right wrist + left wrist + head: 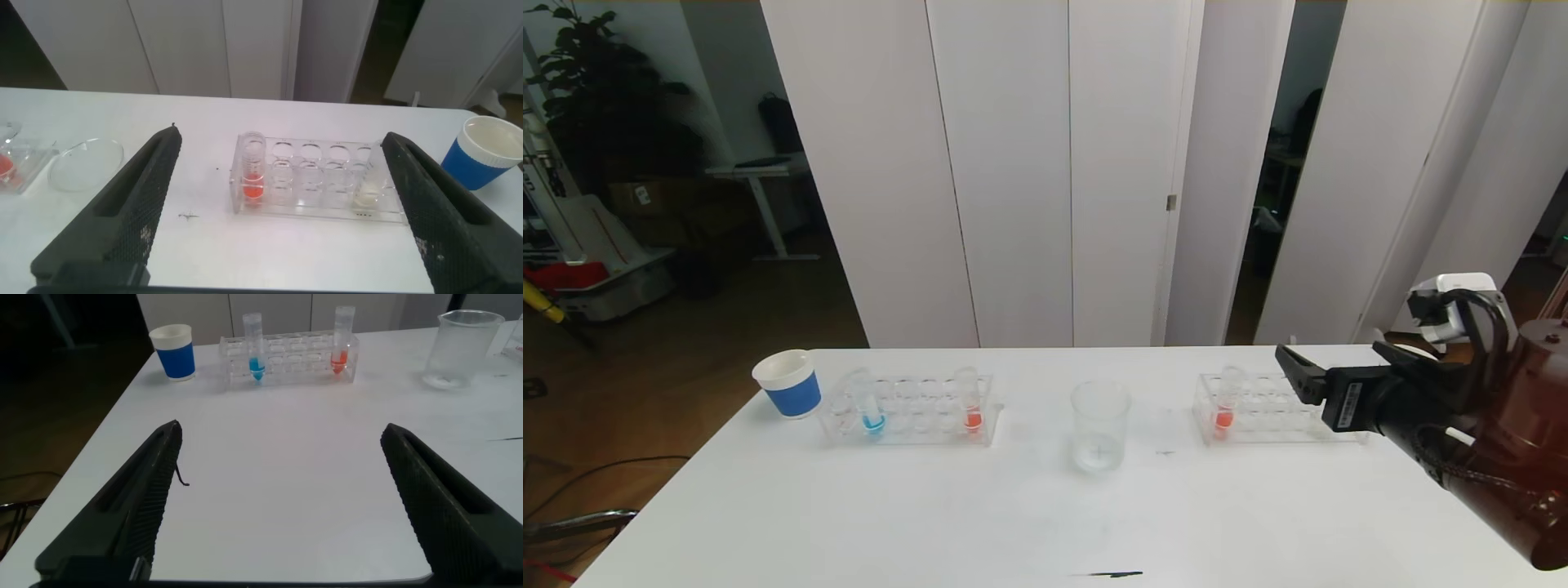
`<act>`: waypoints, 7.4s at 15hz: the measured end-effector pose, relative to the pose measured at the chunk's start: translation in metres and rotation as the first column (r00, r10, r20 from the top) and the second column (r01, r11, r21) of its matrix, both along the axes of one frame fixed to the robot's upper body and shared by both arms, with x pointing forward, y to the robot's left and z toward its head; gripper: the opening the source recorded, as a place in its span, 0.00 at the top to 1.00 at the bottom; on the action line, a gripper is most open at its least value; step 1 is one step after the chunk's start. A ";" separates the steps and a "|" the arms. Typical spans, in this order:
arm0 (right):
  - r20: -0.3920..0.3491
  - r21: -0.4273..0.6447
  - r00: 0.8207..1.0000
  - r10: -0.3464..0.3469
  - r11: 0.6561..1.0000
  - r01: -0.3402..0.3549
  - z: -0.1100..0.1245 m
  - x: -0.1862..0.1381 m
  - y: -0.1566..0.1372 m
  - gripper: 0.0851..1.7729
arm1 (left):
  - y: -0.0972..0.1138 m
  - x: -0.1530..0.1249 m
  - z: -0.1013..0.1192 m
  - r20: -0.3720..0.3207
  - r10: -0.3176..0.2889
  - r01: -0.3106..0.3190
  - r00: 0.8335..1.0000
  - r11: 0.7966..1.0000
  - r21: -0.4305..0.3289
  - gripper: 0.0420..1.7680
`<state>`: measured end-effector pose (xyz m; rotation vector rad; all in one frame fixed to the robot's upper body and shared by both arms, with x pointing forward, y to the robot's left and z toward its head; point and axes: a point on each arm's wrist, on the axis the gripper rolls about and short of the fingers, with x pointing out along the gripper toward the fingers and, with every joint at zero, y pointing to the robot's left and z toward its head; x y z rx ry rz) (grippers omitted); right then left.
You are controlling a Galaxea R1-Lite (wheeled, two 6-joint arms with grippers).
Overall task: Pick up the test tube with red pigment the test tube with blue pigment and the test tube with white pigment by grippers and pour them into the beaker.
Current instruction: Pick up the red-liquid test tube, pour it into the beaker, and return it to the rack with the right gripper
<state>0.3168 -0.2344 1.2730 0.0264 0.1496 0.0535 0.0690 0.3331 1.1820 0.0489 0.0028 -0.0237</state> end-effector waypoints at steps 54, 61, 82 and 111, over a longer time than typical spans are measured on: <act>0.052 -0.073 0.995 -0.088 0.993 0.092 -0.133 0.143 0.049 0.70 | 0.000 0.000 0.000 0.000 -0.001 0.001 1.000 1.000 0.000 0.02; 0.064 -0.070 0.994 -0.089 0.993 0.094 -0.084 0.150 0.050 0.70 | 0.000 0.000 0.000 0.000 0.000 0.000 1.000 1.000 0.000 0.02; 0.194 -0.415 0.654 0.731 0.665 -0.621 0.023 0.206 0.046 0.70 | 0.000 0.000 0.000 0.000 -0.001 0.001 1.000 1.000 0.000 0.02; 0.082 -0.992 0.212 0.974 0.101 -0.078 -0.042 0.235 0.087 0.70 | 0.000 0.000 0.000 0.000 -0.001 0.001 1.000 1.000 0.000 0.02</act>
